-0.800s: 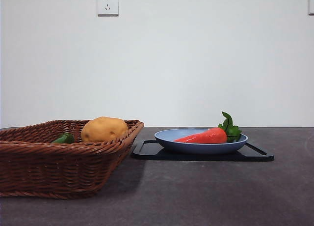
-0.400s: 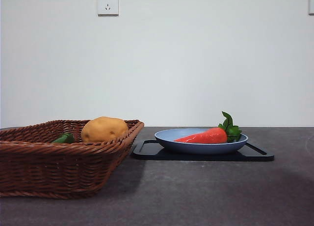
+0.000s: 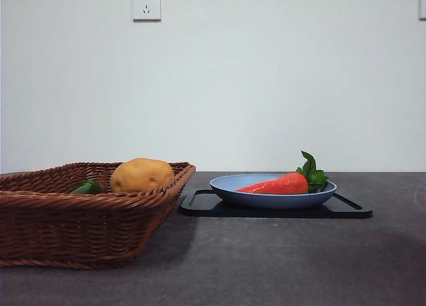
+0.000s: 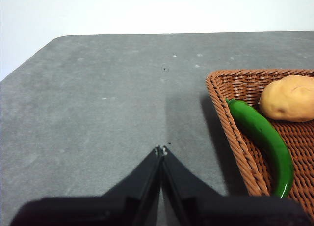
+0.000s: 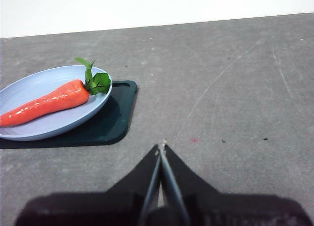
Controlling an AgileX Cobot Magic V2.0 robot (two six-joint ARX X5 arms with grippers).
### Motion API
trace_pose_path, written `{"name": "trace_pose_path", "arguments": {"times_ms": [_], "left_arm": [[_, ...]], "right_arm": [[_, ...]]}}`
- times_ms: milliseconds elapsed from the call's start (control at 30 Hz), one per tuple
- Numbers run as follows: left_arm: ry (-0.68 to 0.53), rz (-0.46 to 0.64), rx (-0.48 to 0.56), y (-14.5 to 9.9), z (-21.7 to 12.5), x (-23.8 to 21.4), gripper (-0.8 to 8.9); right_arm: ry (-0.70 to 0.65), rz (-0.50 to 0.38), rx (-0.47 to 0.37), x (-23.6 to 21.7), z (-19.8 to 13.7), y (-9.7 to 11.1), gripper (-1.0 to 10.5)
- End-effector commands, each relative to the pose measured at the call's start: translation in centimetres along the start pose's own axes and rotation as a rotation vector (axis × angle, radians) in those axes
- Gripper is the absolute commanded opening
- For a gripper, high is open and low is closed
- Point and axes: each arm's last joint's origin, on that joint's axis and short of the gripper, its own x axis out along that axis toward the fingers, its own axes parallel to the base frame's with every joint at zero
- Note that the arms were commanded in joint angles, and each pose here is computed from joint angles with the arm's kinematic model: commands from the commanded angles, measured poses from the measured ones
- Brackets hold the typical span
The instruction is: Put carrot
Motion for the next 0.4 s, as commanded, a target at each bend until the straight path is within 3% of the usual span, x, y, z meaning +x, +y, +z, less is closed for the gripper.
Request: {"name": "trace_pose_path", "arguments": {"times_ms": [33, 400], "left_arm": [[-0.008, 0.002, -0.005, 0.02, -0.08, 0.04, 0.08], [-0.008, 0.002, -0.005, 0.02, -0.08, 0.04, 0.08]], "right_arm": [[-0.001, -0.004, 0.005, 0.08, -0.16, -0.01, 0.1], [-0.001, -0.006, 0.005, 0.07, -0.15, -0.01, 0.1]]}}
